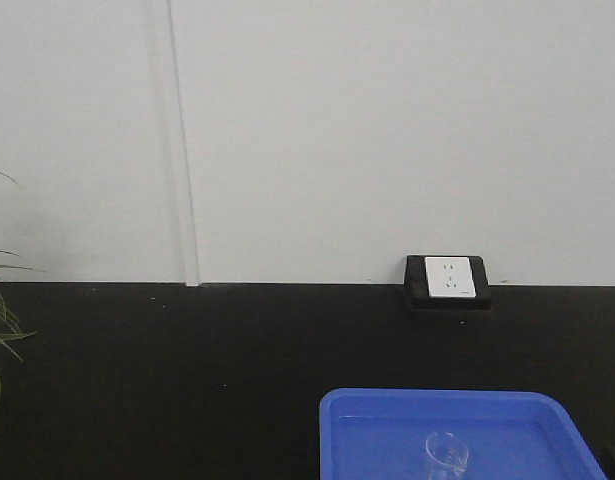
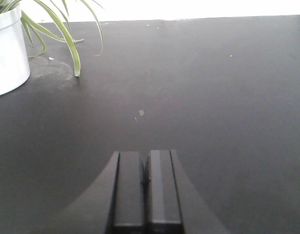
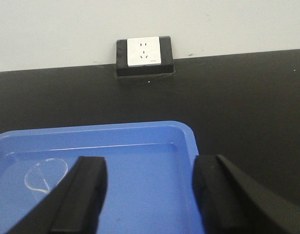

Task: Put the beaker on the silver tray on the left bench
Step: 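Lower the open right gripper toward the glass beaker in the blue tray, then close the right gripper around the glass beaker's rim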

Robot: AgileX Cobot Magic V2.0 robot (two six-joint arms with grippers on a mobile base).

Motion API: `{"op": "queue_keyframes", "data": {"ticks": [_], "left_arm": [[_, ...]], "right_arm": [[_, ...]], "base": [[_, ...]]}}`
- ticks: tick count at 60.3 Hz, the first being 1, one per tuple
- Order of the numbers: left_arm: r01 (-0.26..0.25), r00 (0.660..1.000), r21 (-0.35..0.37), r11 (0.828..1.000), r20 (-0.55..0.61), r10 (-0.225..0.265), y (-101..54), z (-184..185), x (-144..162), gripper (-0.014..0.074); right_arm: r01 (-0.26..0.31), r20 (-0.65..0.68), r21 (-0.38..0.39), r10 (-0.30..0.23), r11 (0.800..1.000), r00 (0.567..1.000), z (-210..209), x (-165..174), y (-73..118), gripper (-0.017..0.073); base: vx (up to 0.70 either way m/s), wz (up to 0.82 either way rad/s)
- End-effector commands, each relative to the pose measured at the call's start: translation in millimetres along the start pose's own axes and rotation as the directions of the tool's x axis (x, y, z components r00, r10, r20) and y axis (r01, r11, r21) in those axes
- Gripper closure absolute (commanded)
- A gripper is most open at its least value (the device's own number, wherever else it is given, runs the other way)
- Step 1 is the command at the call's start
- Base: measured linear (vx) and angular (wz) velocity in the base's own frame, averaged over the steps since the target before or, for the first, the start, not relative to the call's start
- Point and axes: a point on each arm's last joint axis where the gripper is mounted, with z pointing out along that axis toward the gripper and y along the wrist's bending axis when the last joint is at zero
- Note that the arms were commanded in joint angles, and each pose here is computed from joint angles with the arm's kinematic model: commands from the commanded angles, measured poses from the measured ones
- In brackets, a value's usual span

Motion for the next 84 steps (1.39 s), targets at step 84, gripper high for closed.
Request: {"op": "queue_keyframes", "data": {"ticks": [84], "left_arm": [[0.007,0.998,0.003,1.0,0.067,-0.007,-0.1,1.4,-1.5,0.0592]], "right_arm": [[0.254,0.075,-0.545,-0.255,0.799,0.964,193.0,86.7,76.6,-0.001]], "base": [[0.0,0.0]]}}
